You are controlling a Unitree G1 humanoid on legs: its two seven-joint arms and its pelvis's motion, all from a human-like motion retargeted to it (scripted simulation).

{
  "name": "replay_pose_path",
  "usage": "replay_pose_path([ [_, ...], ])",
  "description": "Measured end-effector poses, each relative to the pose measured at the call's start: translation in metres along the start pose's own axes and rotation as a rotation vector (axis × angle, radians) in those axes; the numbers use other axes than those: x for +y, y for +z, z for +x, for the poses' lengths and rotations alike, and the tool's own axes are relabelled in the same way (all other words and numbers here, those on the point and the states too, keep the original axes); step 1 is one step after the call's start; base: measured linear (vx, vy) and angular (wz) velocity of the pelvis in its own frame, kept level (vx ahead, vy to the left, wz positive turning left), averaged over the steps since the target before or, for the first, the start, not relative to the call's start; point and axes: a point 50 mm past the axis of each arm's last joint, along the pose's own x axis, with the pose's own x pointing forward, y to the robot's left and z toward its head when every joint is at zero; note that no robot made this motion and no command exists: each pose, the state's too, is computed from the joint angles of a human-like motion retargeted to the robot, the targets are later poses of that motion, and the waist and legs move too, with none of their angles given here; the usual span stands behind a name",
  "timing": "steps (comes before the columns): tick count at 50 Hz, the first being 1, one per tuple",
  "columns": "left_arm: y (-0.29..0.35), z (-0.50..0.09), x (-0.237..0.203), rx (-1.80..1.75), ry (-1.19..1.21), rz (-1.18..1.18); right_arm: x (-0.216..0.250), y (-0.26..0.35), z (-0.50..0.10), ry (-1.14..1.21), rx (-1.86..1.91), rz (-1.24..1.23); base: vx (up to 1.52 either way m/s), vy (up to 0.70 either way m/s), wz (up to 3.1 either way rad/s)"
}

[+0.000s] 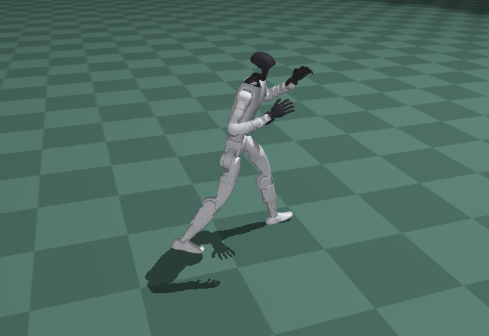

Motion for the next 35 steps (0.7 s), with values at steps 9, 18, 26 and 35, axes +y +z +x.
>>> replay_pose_path([
  [9,-0.001,-0.133,-0.097,0.667,0.168,-1.519,0.005,0.008,0.096,-0.476,-0.205,0.451,0.71,0.49,1.28],
  [18,-0.018,-0.182,-0.078,0.907,-0.014,-1.433,-0.125,0.186,0.150,-0.366,-1.200,0.609,0.78,0.14,2.52],
  [26,-0.030,-0.169,-0.032,0.784,0.075,-1.228,0.021,0.249,-0.012,1.208,-1.773,-0.168,0.79,-0.13,2.32],
  [35,-0.037,-0.155,-0.030,0.676,0.138,-1.163,0.007,0.251,0.023,1.032,-1.569,-0.073,0.60,-0.35,1.47],
])
